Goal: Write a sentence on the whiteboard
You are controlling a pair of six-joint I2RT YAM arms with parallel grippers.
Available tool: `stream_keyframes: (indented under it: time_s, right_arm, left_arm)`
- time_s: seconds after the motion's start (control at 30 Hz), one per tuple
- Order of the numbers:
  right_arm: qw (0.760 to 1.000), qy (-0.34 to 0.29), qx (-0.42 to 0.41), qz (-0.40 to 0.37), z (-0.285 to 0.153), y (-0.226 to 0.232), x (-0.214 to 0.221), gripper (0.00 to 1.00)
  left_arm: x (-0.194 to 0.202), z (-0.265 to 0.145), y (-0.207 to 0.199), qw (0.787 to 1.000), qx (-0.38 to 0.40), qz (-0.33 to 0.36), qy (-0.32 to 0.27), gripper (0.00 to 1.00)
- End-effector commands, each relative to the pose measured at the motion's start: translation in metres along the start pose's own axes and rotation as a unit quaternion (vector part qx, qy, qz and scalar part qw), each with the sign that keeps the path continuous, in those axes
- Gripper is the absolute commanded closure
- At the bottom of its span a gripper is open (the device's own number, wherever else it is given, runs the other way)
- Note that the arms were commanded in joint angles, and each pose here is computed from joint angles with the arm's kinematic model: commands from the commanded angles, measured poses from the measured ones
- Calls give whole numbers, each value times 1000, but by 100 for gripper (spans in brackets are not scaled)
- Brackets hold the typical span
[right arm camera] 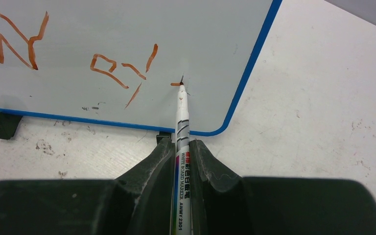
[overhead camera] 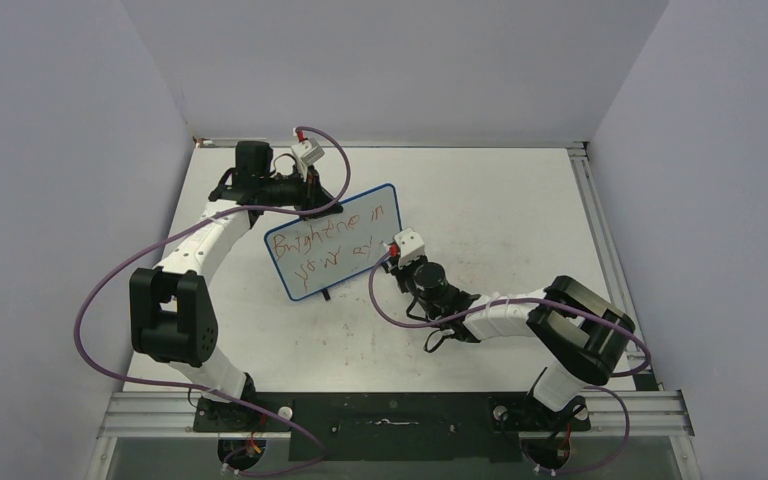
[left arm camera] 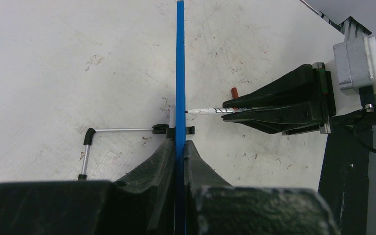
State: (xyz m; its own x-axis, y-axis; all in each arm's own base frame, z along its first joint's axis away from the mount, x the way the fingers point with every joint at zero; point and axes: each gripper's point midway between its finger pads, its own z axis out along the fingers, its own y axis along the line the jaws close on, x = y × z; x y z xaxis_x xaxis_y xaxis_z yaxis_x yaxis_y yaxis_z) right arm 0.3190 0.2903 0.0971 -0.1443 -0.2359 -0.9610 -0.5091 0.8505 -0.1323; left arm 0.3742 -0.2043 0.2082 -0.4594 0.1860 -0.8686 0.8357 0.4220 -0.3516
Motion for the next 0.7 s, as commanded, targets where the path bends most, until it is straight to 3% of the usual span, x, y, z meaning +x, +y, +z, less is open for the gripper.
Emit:
stream_keyframes:
  time_s: [0.0, 0.67]
  right_arm:
    - [996, -81, 28, 33, 5, -16, -61, 95]
    - [995, -99, 0, 24, 0, 0, -69, 95]
  left_arm:
    - [50, 8, -18, 993, 28, -89, 71, 100]
    - [50, 8, -18, 993, 28, -89, 71, 100]
